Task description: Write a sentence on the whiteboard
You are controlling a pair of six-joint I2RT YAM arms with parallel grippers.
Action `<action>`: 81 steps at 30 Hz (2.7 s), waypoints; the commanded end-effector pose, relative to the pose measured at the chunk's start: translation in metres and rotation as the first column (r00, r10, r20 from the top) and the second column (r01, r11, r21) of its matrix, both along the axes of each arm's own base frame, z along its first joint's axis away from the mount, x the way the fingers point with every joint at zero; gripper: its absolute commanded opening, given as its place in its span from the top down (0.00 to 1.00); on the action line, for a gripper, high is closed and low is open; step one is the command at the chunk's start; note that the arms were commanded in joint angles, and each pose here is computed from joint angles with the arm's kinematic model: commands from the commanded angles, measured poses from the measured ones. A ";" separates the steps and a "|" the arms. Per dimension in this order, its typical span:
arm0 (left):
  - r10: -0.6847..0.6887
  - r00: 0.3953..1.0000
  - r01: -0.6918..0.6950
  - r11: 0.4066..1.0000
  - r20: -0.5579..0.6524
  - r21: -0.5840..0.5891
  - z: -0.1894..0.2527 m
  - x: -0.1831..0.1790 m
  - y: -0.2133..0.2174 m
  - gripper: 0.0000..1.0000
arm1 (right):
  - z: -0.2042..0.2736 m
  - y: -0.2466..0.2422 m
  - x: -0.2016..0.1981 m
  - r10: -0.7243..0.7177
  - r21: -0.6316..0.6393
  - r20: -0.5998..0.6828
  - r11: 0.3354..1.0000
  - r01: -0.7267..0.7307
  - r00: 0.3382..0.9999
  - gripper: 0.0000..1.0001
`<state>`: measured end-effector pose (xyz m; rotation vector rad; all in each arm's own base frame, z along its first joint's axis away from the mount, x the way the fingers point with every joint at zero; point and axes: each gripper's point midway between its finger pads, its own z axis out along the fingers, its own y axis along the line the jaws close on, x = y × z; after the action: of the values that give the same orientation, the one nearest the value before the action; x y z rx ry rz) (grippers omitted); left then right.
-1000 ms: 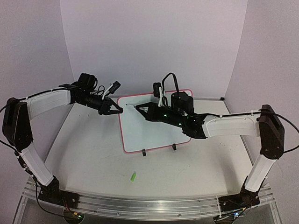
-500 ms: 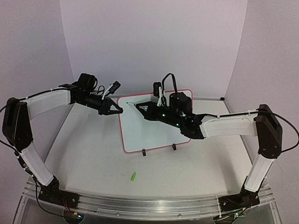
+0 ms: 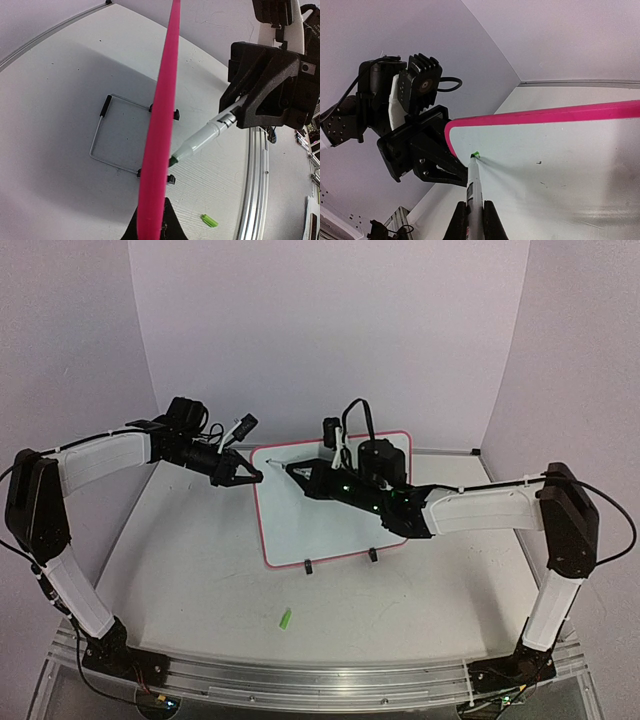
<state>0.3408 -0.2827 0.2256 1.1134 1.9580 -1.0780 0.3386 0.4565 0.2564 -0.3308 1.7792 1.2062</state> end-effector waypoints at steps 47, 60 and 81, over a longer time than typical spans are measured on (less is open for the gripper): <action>0.048 0.995 -0.052 0.998 0.087 0.043 0.007 0.010 0.010 1.00 | -0.011 -0.028 0.003 -0.101 -0.047 -0.014 0.994 0.100 0.995 1.00; 0.049 0.995 -0.054 0.998 0.092 0.043 0.009 0.009 0.010 1.00 | -0.036 -0.028 -0.002 -0.083 -0.090 -0.064 0.993 0.077 0.994 1.00; 0.050 0.995 -0.054 0.998 0.090 0.042 0.008 0.010 0.010 1.00 | -0.034 -0.005 0.002 -0.027 -0.074 -0.063 0.997 0.023 0.998 1.00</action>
<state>0.3414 -0.2823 0.2252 1.1080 1.9642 -1.0736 0.3268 0.4481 0.2226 -0.3478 1.8806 1.1726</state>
